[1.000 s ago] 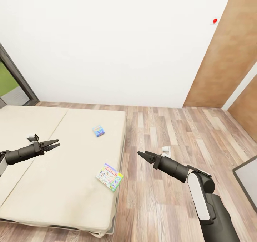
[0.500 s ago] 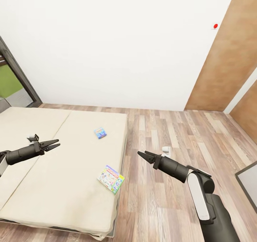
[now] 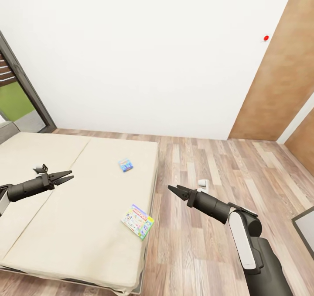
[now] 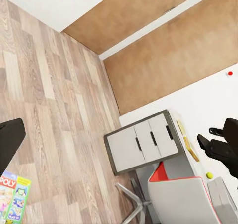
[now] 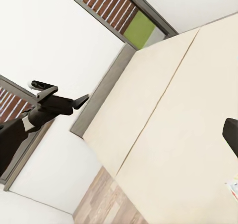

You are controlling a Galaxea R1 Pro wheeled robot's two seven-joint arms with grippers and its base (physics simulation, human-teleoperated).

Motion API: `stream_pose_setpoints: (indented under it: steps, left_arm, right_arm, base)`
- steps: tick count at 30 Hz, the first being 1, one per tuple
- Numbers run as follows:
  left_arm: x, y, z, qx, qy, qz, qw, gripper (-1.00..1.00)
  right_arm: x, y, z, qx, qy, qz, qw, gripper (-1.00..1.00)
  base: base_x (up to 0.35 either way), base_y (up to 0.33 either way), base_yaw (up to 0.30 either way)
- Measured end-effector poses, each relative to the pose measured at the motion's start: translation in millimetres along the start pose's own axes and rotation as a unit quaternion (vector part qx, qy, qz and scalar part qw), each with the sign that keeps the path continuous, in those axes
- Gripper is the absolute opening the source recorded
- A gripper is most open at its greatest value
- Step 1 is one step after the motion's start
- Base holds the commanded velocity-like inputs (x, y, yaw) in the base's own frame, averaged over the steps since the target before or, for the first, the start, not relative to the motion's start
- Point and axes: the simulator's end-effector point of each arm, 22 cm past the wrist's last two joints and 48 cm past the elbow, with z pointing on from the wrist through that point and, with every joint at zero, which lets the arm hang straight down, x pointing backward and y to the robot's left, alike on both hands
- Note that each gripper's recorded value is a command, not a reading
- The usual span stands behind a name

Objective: Put all the toys in the child's room - the three board games (two on the bed and one on the table), the two jigsaw puzzles on the table, and the tennis ball on the table - inside the toy box on the table in the child's room.

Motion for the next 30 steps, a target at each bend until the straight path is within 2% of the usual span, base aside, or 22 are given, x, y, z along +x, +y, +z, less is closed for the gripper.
stream_pose_setpoints:
  steps: [30]
  left_arm:
    - [-11.2,-21.2,-3.3,0.010,-0.009,0.016,0.9998,1.00]
  right_arm:
    - [-12.4,17.6,-4.1,-0.010,-0.010,-0.014,0.9998,1.00]
  base:
    - [0.000,0.000,0.006]
